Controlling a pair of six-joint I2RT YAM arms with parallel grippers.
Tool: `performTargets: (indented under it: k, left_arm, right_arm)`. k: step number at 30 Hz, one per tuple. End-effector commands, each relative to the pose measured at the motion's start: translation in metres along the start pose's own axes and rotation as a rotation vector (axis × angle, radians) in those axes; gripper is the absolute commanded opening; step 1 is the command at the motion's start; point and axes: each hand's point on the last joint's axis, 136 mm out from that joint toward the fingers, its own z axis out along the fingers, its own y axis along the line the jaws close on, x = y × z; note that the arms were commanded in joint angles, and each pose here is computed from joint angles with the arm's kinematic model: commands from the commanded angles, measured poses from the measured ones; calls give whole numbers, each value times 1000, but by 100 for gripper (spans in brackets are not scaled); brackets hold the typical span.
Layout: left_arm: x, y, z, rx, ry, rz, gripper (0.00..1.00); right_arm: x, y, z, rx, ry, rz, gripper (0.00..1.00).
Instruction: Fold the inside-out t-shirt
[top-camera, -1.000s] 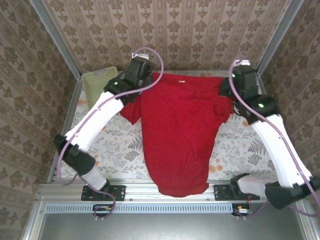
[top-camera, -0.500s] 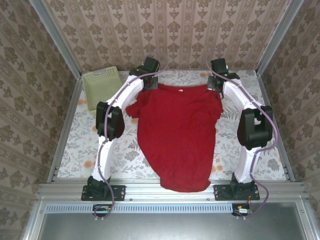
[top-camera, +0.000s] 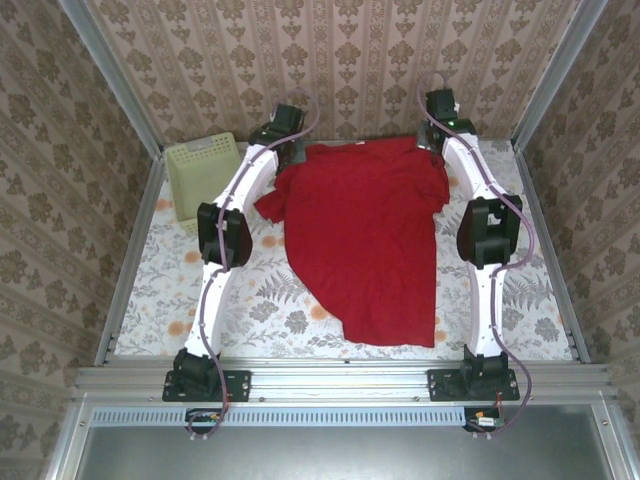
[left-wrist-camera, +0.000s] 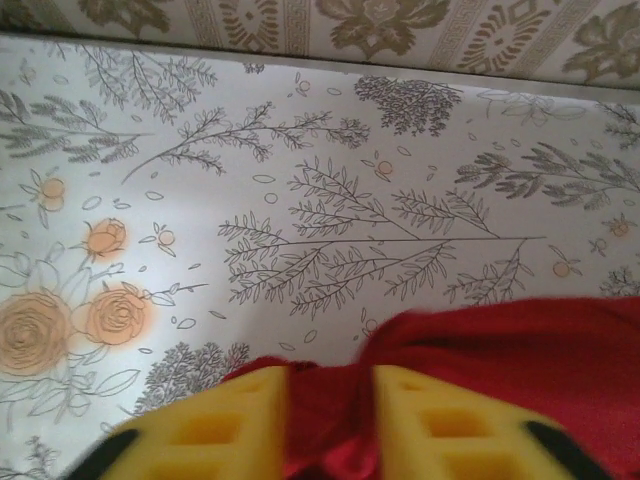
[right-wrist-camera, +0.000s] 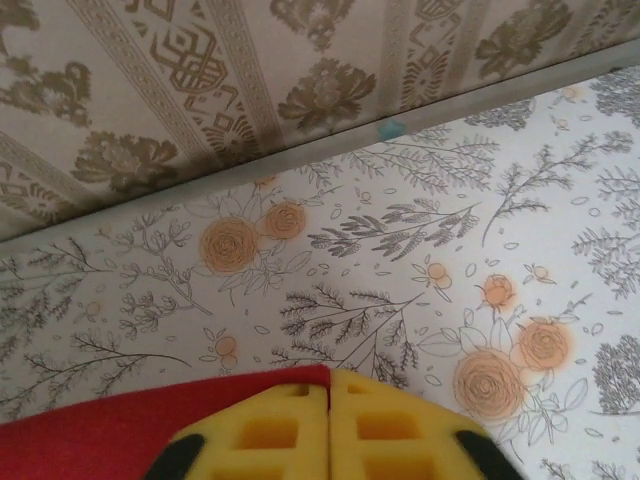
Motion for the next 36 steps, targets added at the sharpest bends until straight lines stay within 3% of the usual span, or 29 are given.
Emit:
performTargets:
  k: [1,3,8,12,22,30,36]
  left_arm:
    - [-17,-6,-2,47,-40,-2,45]
    - [-23,-6,-15,50,-46,11,56]
    - [-28,-3,-62,29,-31,34,64]
    - [-1,-8,-99,8,25,84,67]
    - [140,-26,-180,54,37,212,69]
    - [248,-8,-190,93,106,217,67]
    - [285,1,-195,118,112,207,67]
  right_arm:
    - [-3,-1,-2,8,22,-19,43]
    - [-7,-4,-13,19,19,-24,60]
    - [-3,-12,-58,17,23,-35,74]
    - [34,-12,-104,-34,44,-18,76]
    - [233,-33,-183,-89,268,-106,74]
    - [349,-43,-250,-213,378,-195,70]
    - [406,-64,-254,-178,465,-154,67]
